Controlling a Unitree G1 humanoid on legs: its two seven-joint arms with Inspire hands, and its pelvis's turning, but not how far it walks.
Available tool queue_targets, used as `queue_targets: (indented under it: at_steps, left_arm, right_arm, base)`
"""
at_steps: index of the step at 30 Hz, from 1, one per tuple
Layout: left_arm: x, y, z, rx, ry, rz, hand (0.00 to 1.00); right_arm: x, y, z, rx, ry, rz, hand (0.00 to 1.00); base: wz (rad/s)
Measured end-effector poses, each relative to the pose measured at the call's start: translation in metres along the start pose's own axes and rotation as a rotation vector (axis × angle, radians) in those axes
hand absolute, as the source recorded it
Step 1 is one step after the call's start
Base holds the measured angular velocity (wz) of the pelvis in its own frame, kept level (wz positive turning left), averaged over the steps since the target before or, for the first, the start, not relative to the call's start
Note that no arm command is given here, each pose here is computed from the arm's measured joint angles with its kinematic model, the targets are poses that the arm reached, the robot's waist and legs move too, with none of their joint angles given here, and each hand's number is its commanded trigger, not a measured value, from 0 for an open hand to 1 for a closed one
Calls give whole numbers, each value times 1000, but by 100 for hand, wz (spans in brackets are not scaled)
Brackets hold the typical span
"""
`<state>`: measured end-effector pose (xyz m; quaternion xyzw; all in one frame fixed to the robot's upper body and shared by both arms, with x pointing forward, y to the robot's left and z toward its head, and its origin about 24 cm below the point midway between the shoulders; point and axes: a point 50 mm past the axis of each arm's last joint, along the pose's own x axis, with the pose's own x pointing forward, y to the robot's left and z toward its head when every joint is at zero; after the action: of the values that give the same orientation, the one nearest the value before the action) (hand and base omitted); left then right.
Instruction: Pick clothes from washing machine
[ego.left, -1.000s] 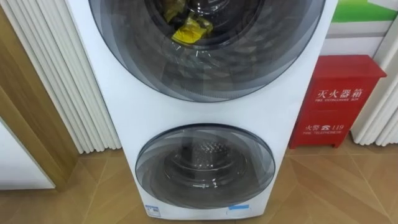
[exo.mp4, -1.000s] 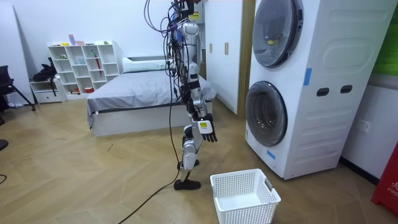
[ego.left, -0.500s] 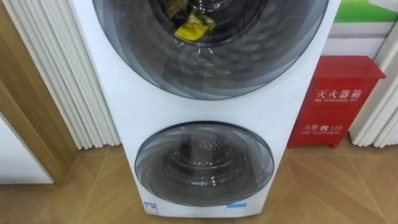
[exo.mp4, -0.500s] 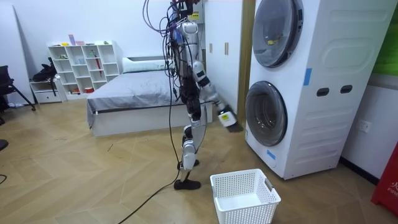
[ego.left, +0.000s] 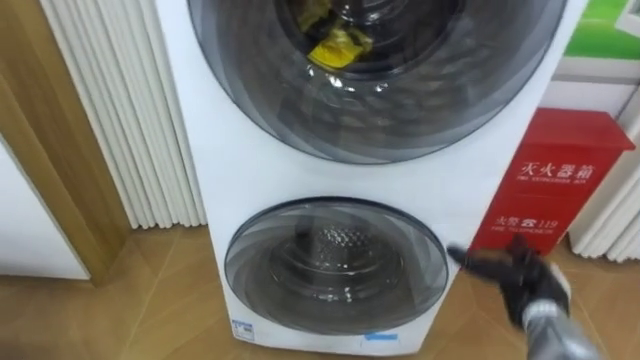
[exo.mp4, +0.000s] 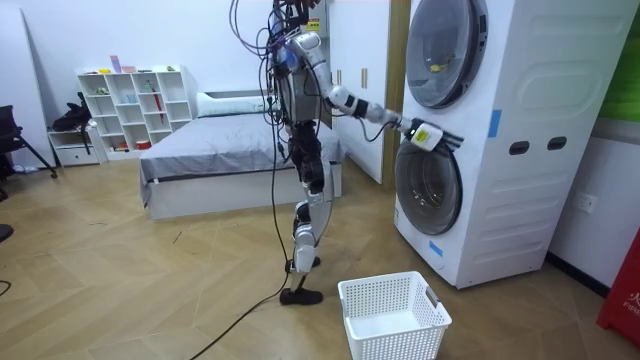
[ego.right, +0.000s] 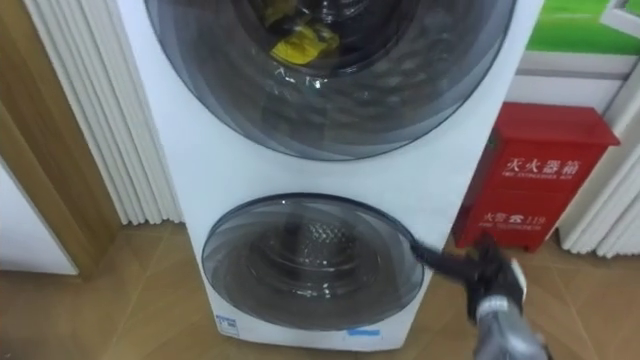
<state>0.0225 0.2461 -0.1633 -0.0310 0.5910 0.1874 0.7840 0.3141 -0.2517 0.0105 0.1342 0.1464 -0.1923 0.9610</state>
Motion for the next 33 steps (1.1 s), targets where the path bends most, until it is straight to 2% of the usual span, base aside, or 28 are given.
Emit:
queue_targets:
  at_steps: [7, 15, 23, 33]
  left_arm:
    - [0, 1, 4, 50, 11, 2, 0]
    - [0, 2, 7, 95, 7, 10, 0]
    - [0, 7, 2, 106, 34, 20, 0]
    - [-2, 12, 2, 111, 26, 35, 0]
  right_arm:
    - [3, 27, 50, 36, -149, 30, 0]
    - [6, 21, 60, -17, -125, 4, 0]
    - [9, 27, 76, -58, -101, -12, 0]
    - [2, 43, 126, -63, -222, 2, 0]
  base:
    - [7]
    - [2]
    - [0]
    - [-1]
